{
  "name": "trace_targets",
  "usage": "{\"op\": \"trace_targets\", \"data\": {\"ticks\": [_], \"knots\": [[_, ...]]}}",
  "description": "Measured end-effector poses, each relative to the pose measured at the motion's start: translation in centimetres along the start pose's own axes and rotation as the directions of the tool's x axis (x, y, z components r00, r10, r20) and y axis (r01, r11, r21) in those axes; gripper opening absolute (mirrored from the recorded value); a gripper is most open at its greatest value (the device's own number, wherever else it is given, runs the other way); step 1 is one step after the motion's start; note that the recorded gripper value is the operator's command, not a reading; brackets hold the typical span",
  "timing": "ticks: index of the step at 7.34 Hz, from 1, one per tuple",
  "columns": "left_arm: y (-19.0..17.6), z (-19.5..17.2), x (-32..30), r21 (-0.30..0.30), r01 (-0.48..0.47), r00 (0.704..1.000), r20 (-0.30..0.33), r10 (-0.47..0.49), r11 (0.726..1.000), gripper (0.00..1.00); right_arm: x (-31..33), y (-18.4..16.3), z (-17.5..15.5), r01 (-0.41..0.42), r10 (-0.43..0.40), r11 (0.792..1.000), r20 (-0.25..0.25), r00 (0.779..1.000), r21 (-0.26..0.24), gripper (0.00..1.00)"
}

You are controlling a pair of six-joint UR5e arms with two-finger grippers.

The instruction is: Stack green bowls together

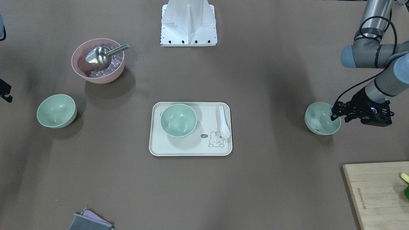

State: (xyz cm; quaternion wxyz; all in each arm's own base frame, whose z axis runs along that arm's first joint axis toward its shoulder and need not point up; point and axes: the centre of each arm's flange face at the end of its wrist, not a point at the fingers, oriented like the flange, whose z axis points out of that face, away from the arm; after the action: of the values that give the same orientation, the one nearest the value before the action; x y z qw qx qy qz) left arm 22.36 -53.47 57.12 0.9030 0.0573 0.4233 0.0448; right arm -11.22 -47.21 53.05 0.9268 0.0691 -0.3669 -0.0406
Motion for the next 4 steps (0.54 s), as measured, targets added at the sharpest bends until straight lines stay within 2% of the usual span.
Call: {"op": "trace_targets", "data": {"ticks": [1,4], "knots": [[-0.02,-0.03,0.05,0.001,0.001,1.000,0.000,-0.001,1.000,0.00,0.00,0.00,0.00,0.000,0.000,1.000,0.000,1.000,0.000,1.00],[-0.05,-0.44,0.48,0.009,-0.004,1.000,-0.005,0.004,1.000,0.00,-0.06,-0.06,-0.03,0.001,-0.001,1.000,0.001,1.000,0.001,1.00]]}}
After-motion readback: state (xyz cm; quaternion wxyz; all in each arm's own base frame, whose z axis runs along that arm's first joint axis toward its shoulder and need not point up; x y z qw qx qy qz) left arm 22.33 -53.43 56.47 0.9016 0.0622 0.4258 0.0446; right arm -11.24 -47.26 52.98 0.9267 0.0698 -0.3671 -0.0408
